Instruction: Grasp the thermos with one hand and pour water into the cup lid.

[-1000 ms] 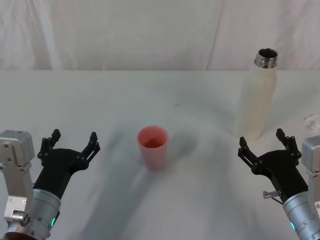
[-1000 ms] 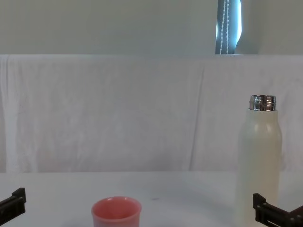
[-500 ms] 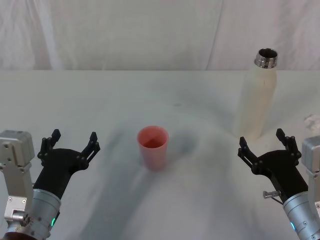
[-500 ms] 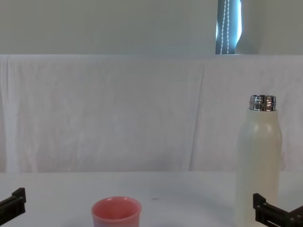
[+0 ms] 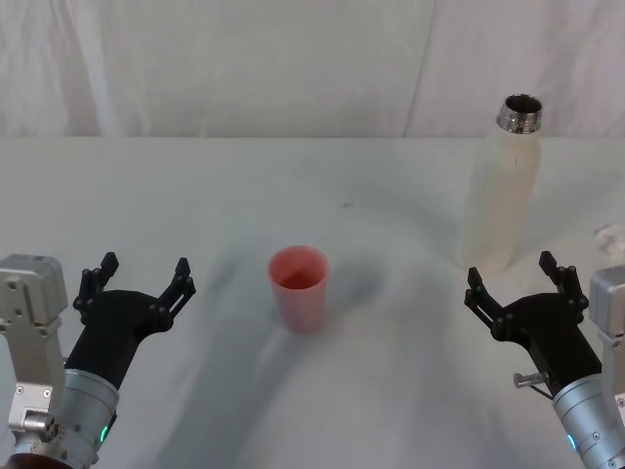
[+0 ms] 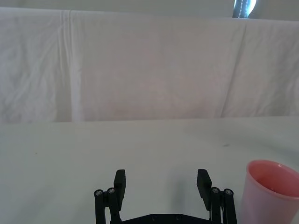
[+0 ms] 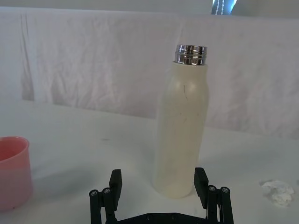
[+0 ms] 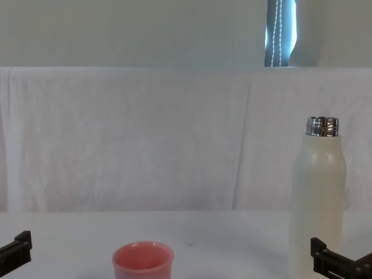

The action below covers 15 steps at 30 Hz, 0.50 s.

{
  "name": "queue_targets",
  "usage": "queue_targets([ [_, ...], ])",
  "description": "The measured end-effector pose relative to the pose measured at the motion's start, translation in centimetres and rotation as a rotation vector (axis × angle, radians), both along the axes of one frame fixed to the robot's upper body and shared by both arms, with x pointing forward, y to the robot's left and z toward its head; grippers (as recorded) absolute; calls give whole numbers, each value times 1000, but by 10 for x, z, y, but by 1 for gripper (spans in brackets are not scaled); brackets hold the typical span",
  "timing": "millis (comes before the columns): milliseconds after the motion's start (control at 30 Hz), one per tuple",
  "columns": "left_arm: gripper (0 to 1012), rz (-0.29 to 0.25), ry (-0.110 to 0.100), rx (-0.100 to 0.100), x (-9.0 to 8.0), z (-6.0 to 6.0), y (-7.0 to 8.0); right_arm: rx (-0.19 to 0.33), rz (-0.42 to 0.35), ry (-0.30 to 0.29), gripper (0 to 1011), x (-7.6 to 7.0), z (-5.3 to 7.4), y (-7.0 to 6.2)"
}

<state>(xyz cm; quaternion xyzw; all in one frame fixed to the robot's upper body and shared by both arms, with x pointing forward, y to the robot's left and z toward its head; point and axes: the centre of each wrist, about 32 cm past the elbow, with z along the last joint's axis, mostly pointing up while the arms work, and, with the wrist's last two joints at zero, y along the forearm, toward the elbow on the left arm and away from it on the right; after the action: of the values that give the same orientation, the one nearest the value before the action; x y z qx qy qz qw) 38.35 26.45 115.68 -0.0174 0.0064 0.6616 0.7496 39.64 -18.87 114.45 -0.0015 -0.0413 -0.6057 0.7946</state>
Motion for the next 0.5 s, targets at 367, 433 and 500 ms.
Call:
queue_targets([
  [367, 1001, 0, 0, 0, 0, 0, 0, 0, 0, 0, 1001, 0, 0, 0],
  [433, 1001, 0, 0, 0, 0, 0, 0, 0, 0, 0, 1001, 0, 0, 0],
  [500, 1001, 0, 0, 0, 0, 0, 0, 0, 0, 0, 1001, 0, 0, 0],
])
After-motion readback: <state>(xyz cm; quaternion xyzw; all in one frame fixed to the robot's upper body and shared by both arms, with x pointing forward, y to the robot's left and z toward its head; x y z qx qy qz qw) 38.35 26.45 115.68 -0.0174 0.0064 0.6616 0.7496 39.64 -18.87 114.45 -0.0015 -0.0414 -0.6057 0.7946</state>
